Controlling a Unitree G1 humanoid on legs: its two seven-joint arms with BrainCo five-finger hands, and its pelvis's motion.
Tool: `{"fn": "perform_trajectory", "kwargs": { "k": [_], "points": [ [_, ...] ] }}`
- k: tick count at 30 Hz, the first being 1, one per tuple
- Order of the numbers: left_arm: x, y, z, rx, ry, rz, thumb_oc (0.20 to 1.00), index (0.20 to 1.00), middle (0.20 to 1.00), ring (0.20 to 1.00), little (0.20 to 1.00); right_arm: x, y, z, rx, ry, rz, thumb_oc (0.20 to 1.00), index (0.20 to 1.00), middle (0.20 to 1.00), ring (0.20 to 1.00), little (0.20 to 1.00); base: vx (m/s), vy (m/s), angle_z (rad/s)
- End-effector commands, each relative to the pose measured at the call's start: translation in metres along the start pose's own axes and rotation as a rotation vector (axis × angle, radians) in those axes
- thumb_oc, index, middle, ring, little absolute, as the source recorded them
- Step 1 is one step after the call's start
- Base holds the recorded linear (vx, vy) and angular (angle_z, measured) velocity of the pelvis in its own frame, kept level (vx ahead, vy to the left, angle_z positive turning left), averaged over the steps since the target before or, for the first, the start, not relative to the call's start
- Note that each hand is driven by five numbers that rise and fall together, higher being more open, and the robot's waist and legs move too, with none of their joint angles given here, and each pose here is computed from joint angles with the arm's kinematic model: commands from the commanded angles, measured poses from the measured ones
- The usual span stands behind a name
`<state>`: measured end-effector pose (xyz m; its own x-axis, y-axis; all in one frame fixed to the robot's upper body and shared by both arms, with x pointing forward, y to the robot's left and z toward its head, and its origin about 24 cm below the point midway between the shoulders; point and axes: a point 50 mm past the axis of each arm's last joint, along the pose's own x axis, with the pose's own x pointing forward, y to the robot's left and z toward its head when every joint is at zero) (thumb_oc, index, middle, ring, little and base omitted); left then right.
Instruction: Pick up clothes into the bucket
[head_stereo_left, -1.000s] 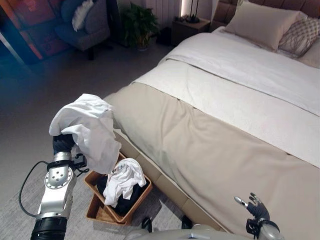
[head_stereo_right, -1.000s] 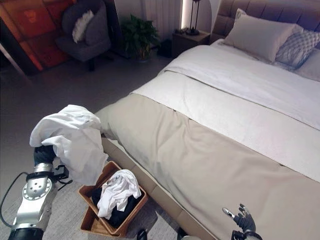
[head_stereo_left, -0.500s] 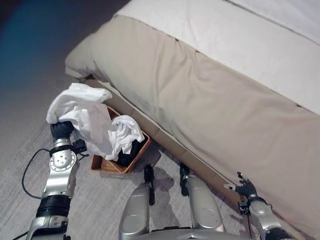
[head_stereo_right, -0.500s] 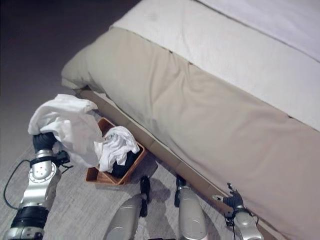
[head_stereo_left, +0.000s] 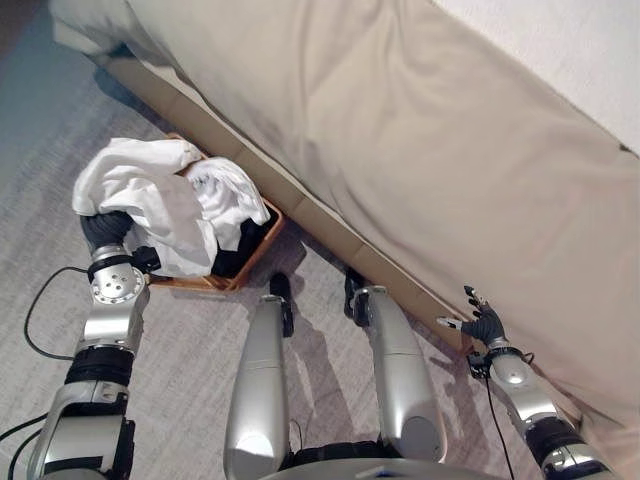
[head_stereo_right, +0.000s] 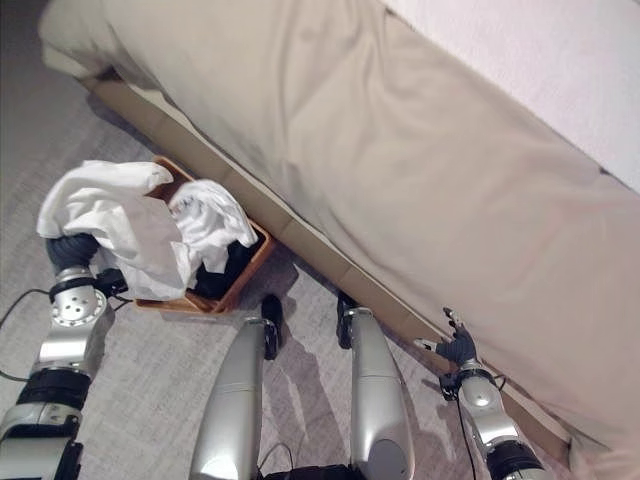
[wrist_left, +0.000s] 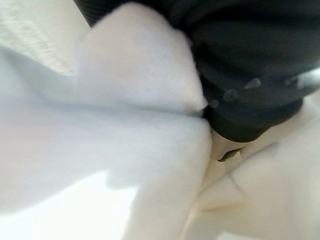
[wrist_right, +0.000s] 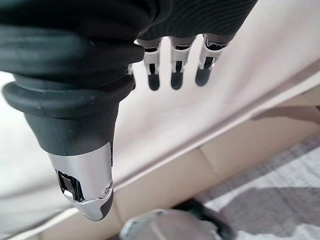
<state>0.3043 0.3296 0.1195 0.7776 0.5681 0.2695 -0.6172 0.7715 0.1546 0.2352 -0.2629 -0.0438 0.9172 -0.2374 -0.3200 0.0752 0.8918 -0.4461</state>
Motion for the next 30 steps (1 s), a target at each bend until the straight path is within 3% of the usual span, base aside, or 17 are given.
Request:
{"fn": "perform_trajectory", "kwargs": {
  "k": [1, 15, 16, 17, 30],
  "points": [
    [0.016, 0.007, 0.029, -0.021, -0.12, 0.045, 0.2, 0.2, 0.2, 0.2, 0.2, -0.006, -0.011, -0.004, 0.013, -0.019, -0.054, 1.0, 1.0, 1.0, 1.0, 1.0, -0.05, -0.018, 0.0],
    [0.034, 0.0, 0.047, 0.018, -0.141, 0.057, 0.2, 0.2, 0.2, 0.2, 0.2, -0.005, -0.015, 0.003, 0.048, -0.055, -0.106, 1.0, 1.0, 1.0, 1.0, 1.0, -0.01, 0.0, 0.01],
    [0.036, 0.0, 0.046, 0.024, -0.127, 0.061, 0.511, 0.511, 0.511, 0.511, 0.511, -0.005, -0.014, 0.002, 0.049, -0.055, -0.104, 1.0, 1.0, 1.0, 1.0, 1.0, 0.0, 0.0, 0.0],
    [0.037, 0.0, 0.046, 0.022, -0.118, 0.068, 1.0, 1.0, 1.0, 1.0, 1.0, -0.005, -0.013, 0.003, 0.05, -0.056, -0.098, 1.0, 1.0, 1.0, 1.0, 1.0, 0.0, 0.0, 0.0],
    [0.036, 0.006, 0.03, 0.023, -0.019, 0.16, 1.0, 1.0, 1.0, 1.0, 1.0, -0.001, -0.005, 0.009, 0.043, -0.062, -0.078, 1.0, 1.0, 1.0, 1.0, 1.0, 0.0, 0.0, 0.0]
  ]
}}
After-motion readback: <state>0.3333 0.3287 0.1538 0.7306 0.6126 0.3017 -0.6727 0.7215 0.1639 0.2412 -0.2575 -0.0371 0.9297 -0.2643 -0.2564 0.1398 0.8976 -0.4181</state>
